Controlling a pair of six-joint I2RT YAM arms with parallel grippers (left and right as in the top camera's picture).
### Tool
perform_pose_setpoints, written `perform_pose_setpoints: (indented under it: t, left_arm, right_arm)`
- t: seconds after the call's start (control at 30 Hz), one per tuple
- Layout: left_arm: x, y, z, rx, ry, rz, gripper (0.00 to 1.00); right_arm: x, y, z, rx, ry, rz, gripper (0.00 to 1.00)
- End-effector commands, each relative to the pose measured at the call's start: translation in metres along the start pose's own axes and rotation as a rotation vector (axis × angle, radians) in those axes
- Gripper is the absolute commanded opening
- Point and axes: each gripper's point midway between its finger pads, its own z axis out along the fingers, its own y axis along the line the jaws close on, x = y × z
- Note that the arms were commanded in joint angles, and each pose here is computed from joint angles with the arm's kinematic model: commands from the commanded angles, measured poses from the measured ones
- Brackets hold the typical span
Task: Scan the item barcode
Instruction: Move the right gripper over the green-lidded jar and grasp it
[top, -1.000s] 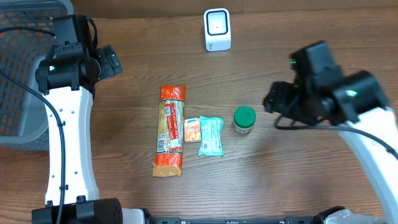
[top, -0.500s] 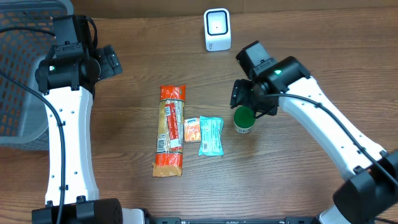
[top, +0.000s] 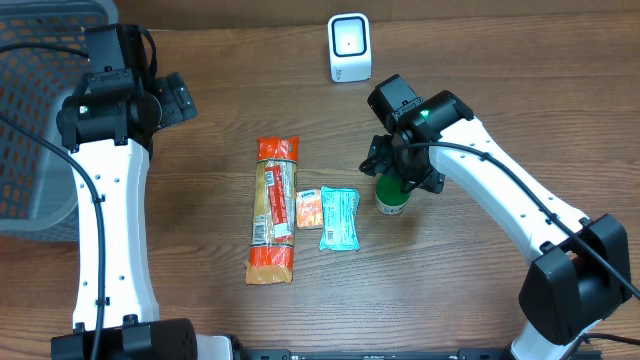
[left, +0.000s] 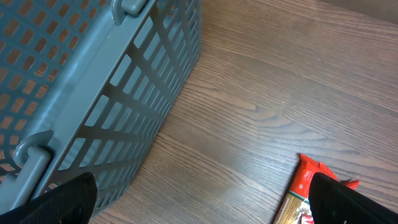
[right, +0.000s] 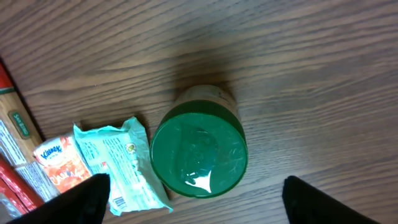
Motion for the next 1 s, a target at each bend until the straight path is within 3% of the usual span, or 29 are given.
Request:
perform_pose_setpoints:
  t: [0.0,0.97]
  left_arm:
    - [-0.008,0.003,-0.010,-0.005,-0.035,0.000,1.00]
    - [-0.008,0.003,-0.010,-0.005,-0.035,0.000,1.00]
  right_arm:
    - [0.003,0.004,0.003,0.006,-0.009,0.015,0.92]
    - [0.008,-0.003,0.050,0.035,-0.060,-0.008,0.93]
